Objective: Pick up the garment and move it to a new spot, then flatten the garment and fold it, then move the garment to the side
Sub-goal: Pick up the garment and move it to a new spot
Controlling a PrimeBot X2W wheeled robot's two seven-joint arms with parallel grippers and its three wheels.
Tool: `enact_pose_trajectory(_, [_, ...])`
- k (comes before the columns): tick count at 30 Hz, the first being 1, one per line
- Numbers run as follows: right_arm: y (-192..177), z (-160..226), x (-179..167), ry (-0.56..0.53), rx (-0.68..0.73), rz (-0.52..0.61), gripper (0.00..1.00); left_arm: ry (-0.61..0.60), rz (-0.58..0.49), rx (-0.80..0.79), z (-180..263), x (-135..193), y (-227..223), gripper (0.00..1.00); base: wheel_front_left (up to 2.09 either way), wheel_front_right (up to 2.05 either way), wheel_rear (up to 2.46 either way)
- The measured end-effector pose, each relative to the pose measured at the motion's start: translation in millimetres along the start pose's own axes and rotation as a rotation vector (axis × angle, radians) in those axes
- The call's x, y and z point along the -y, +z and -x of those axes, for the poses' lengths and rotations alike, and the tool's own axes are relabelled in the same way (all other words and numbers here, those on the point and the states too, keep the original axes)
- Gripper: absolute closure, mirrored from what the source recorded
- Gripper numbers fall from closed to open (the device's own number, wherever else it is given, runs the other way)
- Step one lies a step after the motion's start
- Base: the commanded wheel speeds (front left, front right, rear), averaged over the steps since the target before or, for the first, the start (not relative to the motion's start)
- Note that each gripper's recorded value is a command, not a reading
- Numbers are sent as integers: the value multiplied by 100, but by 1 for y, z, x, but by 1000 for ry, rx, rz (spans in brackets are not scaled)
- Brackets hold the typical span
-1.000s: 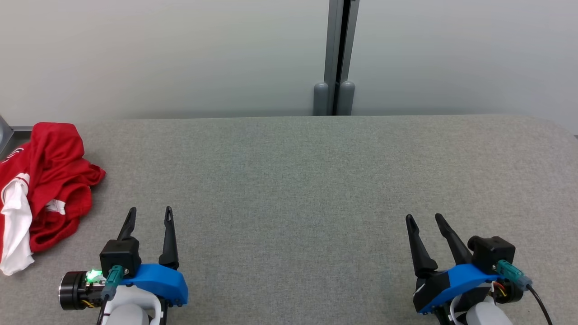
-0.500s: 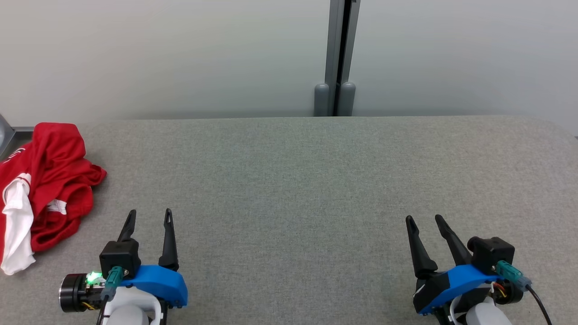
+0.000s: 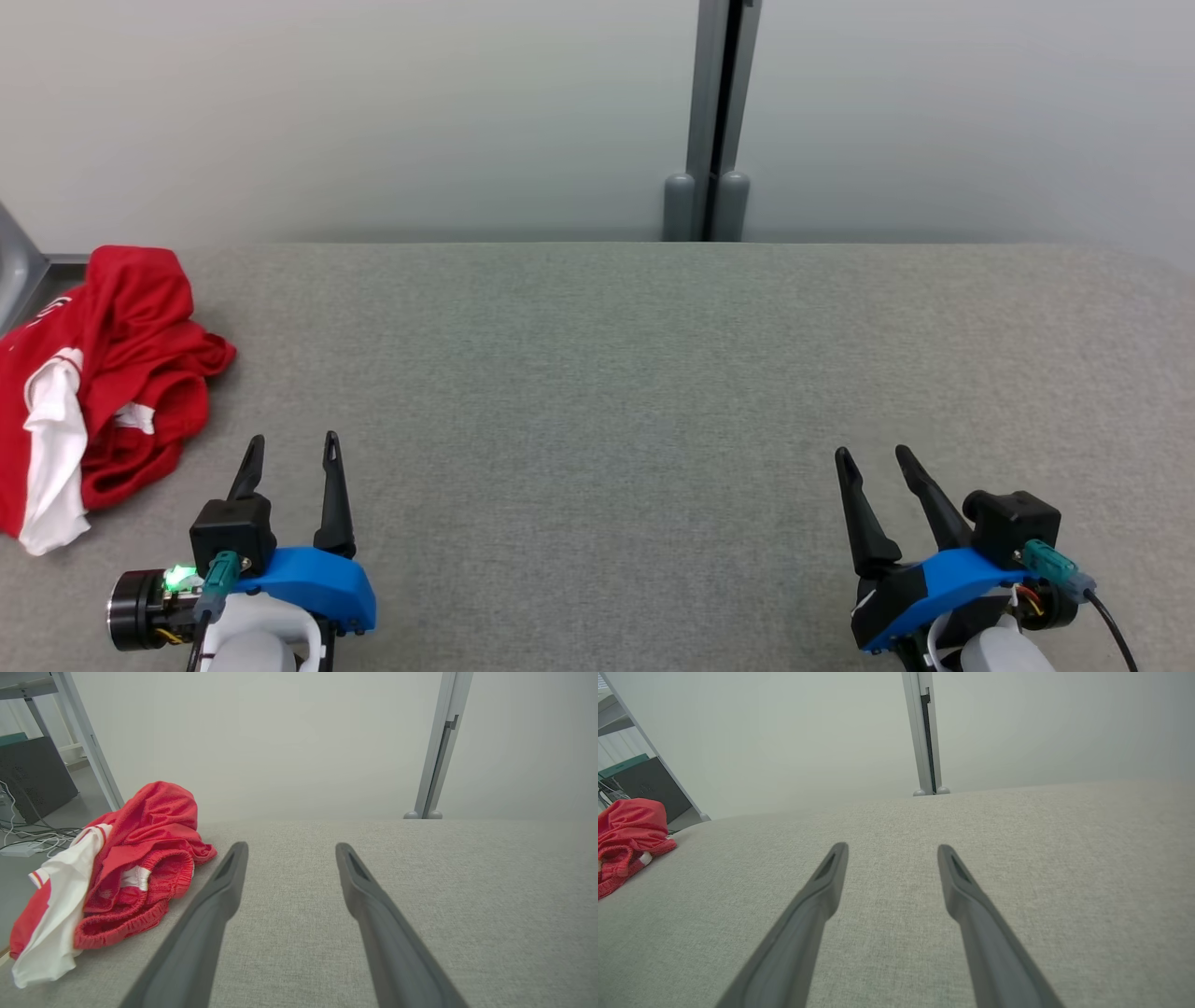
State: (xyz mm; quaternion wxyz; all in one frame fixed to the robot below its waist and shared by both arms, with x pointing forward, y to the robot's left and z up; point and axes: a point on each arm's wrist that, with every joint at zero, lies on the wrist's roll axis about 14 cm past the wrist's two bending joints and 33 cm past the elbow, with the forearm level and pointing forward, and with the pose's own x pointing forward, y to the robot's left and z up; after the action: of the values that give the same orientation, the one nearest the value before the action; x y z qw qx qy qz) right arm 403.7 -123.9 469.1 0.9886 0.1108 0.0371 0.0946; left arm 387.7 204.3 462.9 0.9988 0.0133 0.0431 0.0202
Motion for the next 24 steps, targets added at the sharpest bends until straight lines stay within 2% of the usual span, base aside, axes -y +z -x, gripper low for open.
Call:
enact_pose_trajectory(6, [-1,-8,-17,48,-4,-2,0,50,0,9,10,-18,2,0,0,0,0])
enact_pose_trajectory(24, [-17,-36,-98,272,-52,9,0,313,11,13,72,-106,-1,0,0,0,0])
